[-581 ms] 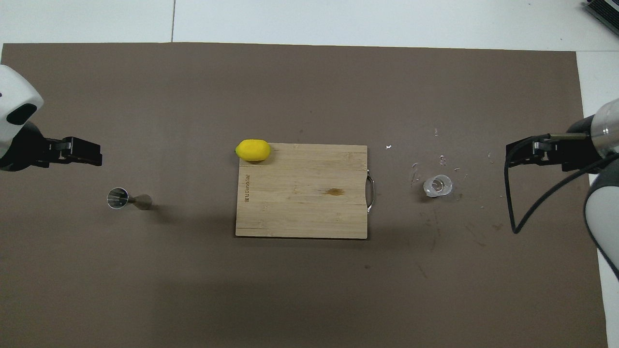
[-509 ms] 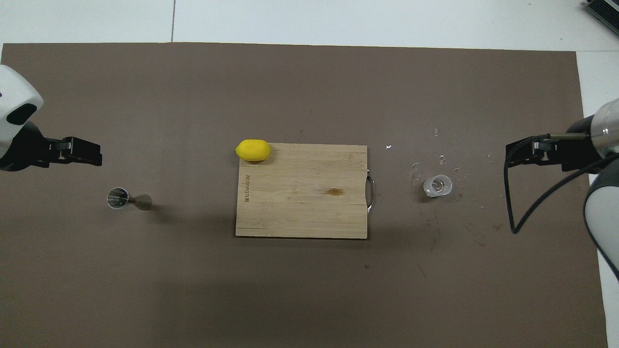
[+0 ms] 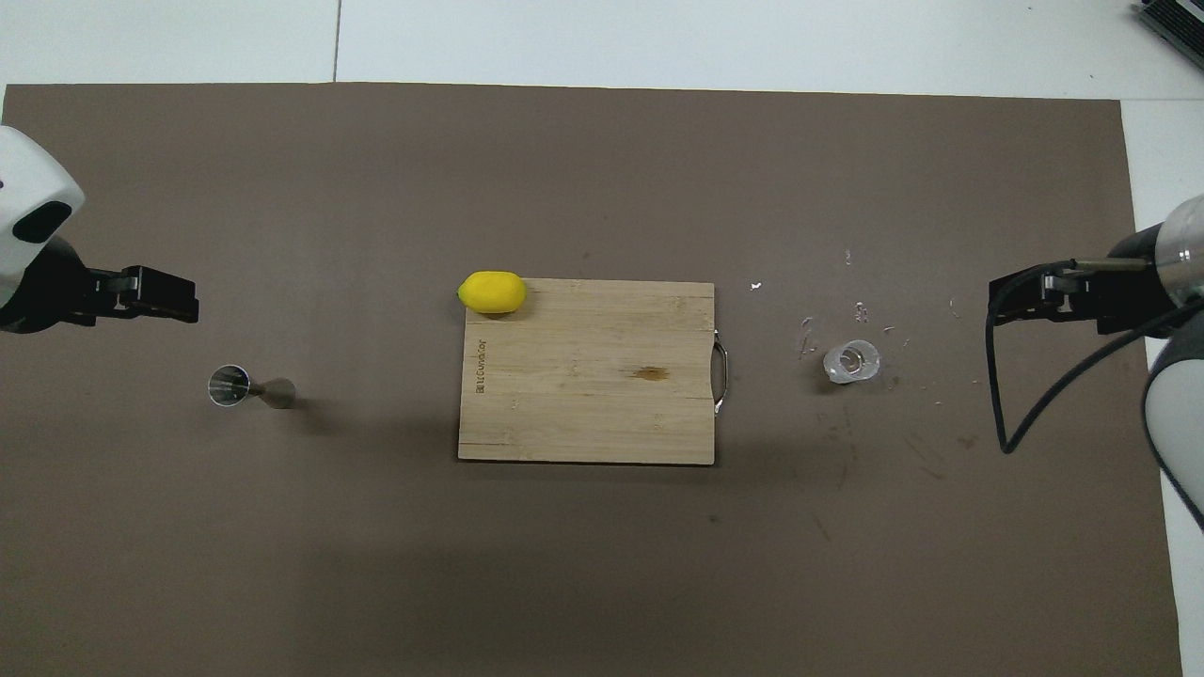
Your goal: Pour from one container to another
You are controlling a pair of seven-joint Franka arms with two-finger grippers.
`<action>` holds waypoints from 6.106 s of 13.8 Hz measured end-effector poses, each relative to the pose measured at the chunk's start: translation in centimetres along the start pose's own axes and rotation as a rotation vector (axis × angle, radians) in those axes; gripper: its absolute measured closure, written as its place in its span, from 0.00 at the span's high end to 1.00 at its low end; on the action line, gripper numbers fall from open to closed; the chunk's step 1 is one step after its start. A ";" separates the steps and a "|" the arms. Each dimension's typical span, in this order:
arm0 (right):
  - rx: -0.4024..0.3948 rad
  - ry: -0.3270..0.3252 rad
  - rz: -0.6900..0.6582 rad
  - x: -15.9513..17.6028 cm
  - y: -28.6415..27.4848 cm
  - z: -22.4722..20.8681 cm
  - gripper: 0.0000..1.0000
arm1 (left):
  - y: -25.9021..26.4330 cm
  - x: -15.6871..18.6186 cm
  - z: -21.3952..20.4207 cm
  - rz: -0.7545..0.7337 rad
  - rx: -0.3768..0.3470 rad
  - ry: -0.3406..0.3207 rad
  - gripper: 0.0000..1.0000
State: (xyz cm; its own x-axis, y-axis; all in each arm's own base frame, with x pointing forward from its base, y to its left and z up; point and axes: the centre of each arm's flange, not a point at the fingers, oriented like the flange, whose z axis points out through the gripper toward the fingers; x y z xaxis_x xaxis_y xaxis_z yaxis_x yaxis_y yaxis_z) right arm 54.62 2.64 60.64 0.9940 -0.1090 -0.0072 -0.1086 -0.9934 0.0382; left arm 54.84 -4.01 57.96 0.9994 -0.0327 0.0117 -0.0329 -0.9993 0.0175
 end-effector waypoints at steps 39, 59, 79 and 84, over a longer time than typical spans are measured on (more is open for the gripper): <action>0.000 0.000 0.006 0.1 0.3 0.0 1.00 | 6.6 1.6 1.7 0.169 -0.014 0.217 1.00; 0.000 0.000 0.006 0.1 0.3 0.0 1.00 | 1.0 0.5 2.0 0.445 -0.130 0.124 1.00; 0.000 0.000 0.006 0.1 0.3 0.0 1.00 | -14.6 -3.8 12.8 0.943 -0.868 0.510 1.00; 0.000 0.000 0.006 0.1 0.3 0.0 1.00 | -17.3 -4.1 18.4 1.067 -0.960 0.682 1.00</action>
State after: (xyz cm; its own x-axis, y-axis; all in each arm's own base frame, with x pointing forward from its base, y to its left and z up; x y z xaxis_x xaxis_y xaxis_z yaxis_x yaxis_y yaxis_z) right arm 54.63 2.29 60.64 0.9933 -0.1151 -0.0073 -0.1147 -0.9927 0.0380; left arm 51.56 13.10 39.16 0.3302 -0.4040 0.8531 -0.9439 -0.1330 0.3023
